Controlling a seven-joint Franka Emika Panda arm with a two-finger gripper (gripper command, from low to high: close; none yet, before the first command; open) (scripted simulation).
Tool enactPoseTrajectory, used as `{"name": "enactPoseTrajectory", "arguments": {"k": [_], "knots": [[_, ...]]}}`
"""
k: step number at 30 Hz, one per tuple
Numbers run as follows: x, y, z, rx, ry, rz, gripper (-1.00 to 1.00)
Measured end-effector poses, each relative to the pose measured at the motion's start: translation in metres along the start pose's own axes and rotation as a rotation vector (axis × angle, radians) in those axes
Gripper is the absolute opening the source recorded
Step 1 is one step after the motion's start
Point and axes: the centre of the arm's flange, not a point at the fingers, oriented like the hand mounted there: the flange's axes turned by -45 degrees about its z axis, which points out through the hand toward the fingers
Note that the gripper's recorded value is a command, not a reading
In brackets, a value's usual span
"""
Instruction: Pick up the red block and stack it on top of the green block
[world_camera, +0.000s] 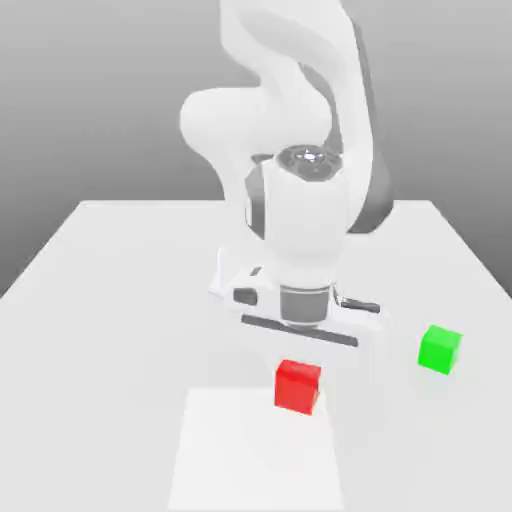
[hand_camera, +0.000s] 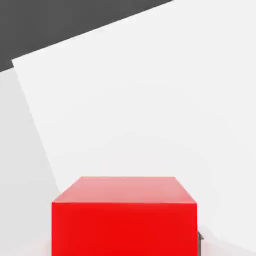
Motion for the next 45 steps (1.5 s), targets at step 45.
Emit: {"name": "enactPoseTrajectory", "arguments": {"k": [45], "knots": [[-0.222,-0.157,0.001,-0.009,0.019,0.286,-1.00]]}}
